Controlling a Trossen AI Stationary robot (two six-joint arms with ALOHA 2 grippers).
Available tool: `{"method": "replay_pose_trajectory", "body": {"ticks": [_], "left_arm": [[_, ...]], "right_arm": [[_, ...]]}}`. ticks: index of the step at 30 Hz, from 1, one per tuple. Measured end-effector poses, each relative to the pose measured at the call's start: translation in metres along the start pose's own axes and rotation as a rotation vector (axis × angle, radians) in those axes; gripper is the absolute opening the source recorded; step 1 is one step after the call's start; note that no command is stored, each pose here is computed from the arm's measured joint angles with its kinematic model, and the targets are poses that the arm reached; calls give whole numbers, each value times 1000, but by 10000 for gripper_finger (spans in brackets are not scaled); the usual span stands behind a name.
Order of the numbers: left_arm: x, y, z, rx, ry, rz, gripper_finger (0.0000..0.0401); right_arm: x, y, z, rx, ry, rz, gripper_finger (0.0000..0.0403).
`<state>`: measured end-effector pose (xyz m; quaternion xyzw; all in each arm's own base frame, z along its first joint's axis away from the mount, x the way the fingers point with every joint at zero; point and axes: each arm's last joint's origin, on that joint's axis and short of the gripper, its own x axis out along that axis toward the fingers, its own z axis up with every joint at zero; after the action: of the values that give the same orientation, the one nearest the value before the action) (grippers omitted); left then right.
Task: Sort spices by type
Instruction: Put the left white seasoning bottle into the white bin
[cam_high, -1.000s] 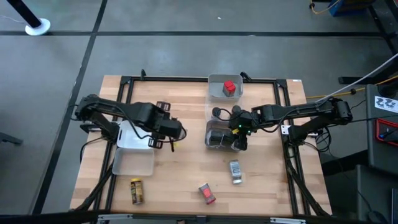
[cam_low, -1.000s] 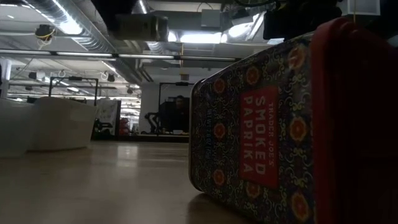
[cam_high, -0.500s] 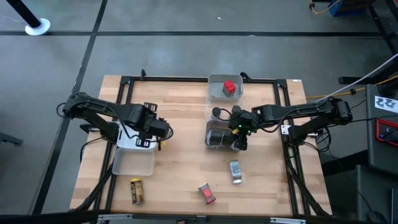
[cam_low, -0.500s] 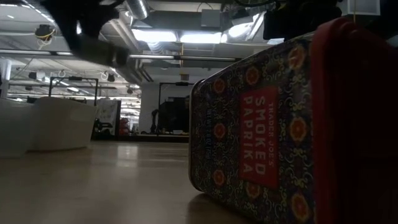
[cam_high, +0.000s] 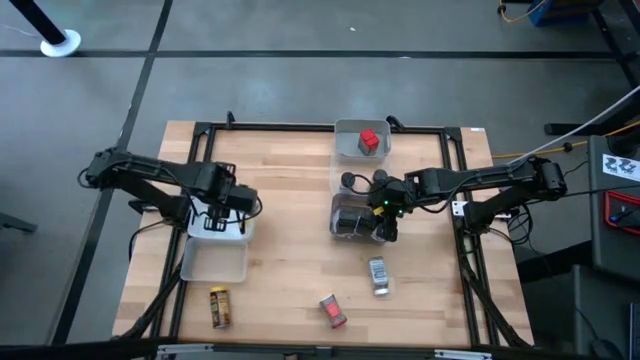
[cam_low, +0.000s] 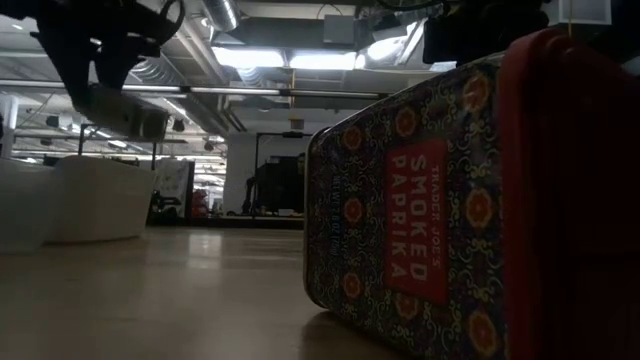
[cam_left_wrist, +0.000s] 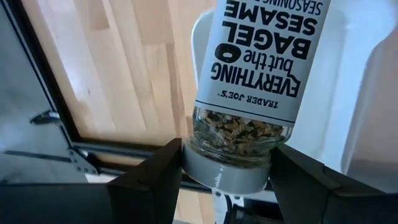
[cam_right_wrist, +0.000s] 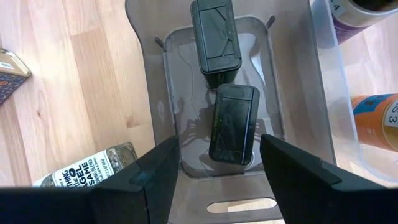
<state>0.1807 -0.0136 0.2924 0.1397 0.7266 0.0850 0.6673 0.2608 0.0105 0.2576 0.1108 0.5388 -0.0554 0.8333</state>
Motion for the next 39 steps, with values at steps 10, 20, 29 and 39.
{"method": "replay_pose_trajectory", "body": {"ticks": [10,20,29,39], "left_arm": [[26,6,-14,-4,95,-29,198],[48,0,-20,2,197,-85,198],[68,-9,-22,-14,310,-158,198],[96,-17,14,43,528,-156,198]], "right_arm": [[0,1,3,-1,-31,9,225],[-3,7,23,-5,-244,71,225],[-5,8,28,-6,-299,86,225],[-5,8,28,-43,-301,81,225]]}}
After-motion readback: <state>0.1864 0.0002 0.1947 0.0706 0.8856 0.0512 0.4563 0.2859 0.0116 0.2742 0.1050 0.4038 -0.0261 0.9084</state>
